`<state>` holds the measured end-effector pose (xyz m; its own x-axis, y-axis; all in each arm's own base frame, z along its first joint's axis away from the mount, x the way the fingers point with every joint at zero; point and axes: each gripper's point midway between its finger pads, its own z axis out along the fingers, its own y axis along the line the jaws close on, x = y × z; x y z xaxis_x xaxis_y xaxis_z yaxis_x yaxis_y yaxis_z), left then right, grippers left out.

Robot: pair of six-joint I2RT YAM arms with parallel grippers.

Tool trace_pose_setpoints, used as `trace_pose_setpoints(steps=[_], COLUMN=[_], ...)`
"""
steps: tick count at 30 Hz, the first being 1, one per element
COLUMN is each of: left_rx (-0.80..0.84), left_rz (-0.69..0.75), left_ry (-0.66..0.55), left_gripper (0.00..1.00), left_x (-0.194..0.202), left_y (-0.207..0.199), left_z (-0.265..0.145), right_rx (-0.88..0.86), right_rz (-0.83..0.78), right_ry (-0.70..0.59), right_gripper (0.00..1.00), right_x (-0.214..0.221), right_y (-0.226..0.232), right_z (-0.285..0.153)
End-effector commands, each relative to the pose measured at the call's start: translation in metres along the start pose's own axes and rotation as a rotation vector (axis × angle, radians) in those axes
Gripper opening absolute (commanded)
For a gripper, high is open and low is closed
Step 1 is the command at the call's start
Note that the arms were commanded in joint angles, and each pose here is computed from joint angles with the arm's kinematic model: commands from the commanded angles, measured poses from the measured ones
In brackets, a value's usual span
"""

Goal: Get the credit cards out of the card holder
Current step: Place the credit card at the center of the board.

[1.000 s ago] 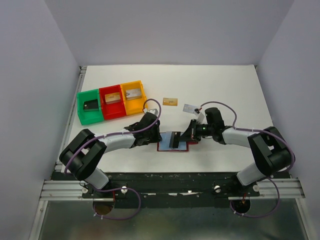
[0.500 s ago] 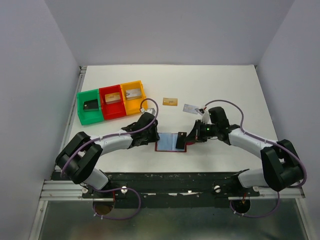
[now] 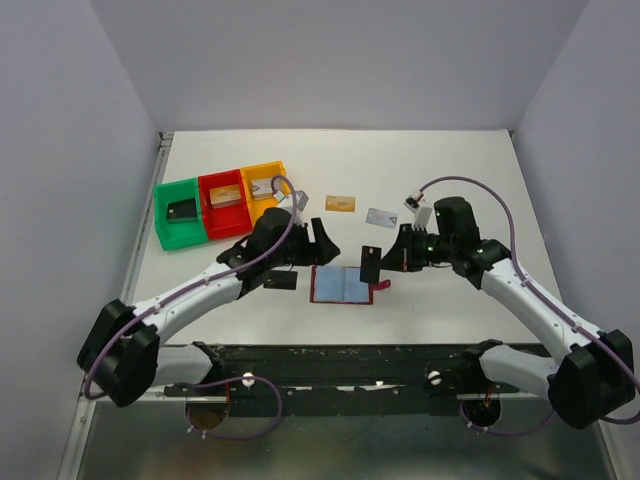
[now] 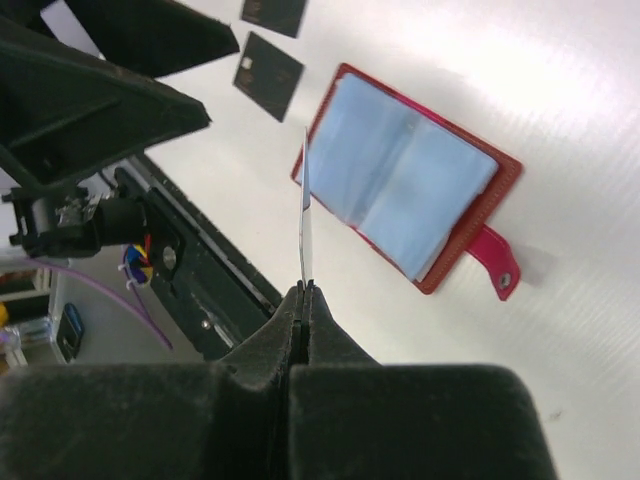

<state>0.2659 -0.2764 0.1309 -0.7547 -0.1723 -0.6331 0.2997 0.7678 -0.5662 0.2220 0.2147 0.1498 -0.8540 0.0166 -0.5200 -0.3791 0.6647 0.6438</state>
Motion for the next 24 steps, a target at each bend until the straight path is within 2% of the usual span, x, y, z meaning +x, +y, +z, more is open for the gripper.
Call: trace_pose_setpoints(steps=[1,5,11,18,19,20,21,24], left_rx=[0.339,0.629,0.878,0.925,0.955,0.985,0.994,0.974], left_rz=[0.020,0.033,0.257,0.373,0.380,0.391,0.391,0.392], left_ry=[-0.097,-0.172,-0.088,0.002,0.021,0.033,0.048,0.069], left_gripper=[0.81,0.80,0.75,0.73,0.72,0.64,0.61,0.61], left_x=[-0.026,-0.037,-0.020,-0.009,-0.006,-0.004,-0.002,-0.001], left_y=[-0.048,-0.076,-0.112,-0.118,-0.120,-0.122,-0.122,-0.119], left_z=[-0.050,-0.098,-0.144,-0.161,-0.163,-0.166,-0.166,-0.161], right_rx=[-0.095,-0.215,-0.367,-0.458,-0.465,-0.466,-0.469,-0.479], right_rz=[-0.134,-0.188,-0.255,-0.337,-0.348,-0.351,-0.359,-0.384], right_ry=[0.078,0.140,0.215,0.288,0.294,0.303,0.311,0.327], right_gripper=[0.00,0.00,0.00,0.00,0.00,0.00,0.00,0.01], right_x=[0.011,0.022,0.034,0.048,0.050,0.051,0.053,0.054], right_y=[0.036,0.068,0.105,0.135,0.138,0.139,0.141,0.147], right_z=[-0.016,-0.019,-0.029,-0.041,-0.041,-0.041,-0.042,-0.042])
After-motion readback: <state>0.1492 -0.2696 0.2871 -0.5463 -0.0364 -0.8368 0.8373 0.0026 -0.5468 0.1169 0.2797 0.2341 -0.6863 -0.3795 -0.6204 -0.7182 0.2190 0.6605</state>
